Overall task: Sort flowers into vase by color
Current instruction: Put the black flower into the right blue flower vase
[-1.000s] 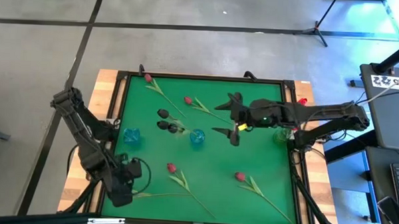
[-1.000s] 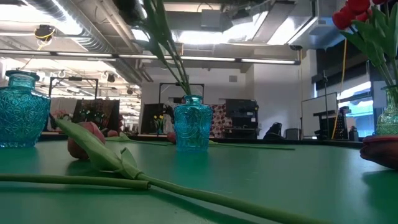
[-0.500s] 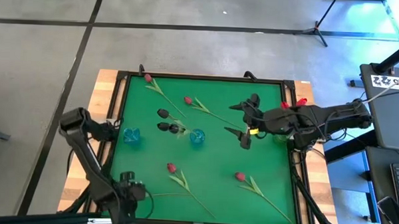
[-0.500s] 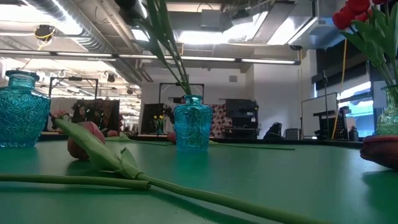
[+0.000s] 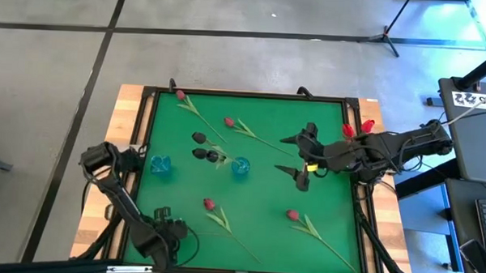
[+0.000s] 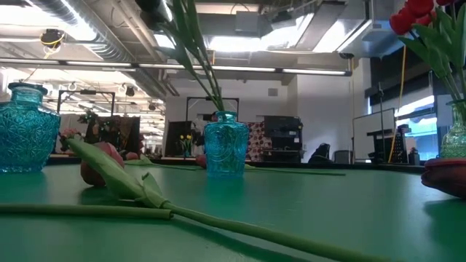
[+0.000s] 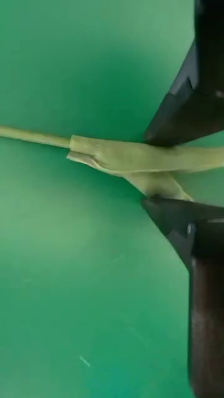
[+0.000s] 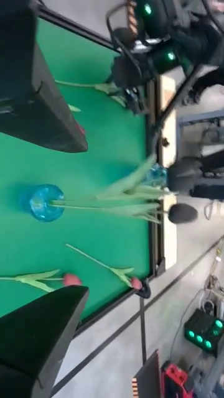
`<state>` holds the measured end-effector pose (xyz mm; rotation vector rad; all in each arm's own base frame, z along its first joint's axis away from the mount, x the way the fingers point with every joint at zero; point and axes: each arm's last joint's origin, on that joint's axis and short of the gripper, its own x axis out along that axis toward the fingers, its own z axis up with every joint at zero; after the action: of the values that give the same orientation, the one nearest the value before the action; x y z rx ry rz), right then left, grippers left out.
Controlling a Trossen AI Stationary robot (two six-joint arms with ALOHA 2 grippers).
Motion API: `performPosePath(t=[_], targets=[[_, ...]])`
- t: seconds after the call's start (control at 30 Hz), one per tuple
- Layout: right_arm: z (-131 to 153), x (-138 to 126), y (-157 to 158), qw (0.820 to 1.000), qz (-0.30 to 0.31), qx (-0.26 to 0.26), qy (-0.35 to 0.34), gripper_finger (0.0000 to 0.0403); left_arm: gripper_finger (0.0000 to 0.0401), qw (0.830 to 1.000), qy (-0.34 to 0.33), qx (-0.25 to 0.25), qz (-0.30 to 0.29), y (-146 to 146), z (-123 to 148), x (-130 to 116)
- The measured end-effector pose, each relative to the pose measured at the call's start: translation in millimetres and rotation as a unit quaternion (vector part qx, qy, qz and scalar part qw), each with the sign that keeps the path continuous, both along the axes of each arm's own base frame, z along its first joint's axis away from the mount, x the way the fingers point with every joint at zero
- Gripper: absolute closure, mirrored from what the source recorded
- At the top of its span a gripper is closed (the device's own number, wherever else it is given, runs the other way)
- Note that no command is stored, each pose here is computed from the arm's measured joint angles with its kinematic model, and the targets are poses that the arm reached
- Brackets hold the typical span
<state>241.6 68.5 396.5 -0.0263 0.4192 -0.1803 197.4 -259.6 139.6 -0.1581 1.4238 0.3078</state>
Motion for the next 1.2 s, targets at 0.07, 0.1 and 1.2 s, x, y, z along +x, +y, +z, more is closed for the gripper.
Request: performPosePath(t=[0.07,0.1,1.2], targets=[[4,-4,4,1.0,0.01,-0.002,0.005,0.0038,0.0293,1.0,0.0,-0.009,0.01,4,0,7],[7,-5,5,1.0,0.014,-0.002,0.005,0.0038,0.0311,1.0,-0.001,-0.012,0.011,6,-1,11],[-55,-31,54,0.961,0.158,0.021,0.228,0.0038,0.0344,0.955,-0.29,-0.059,0.025,103,34,201]])
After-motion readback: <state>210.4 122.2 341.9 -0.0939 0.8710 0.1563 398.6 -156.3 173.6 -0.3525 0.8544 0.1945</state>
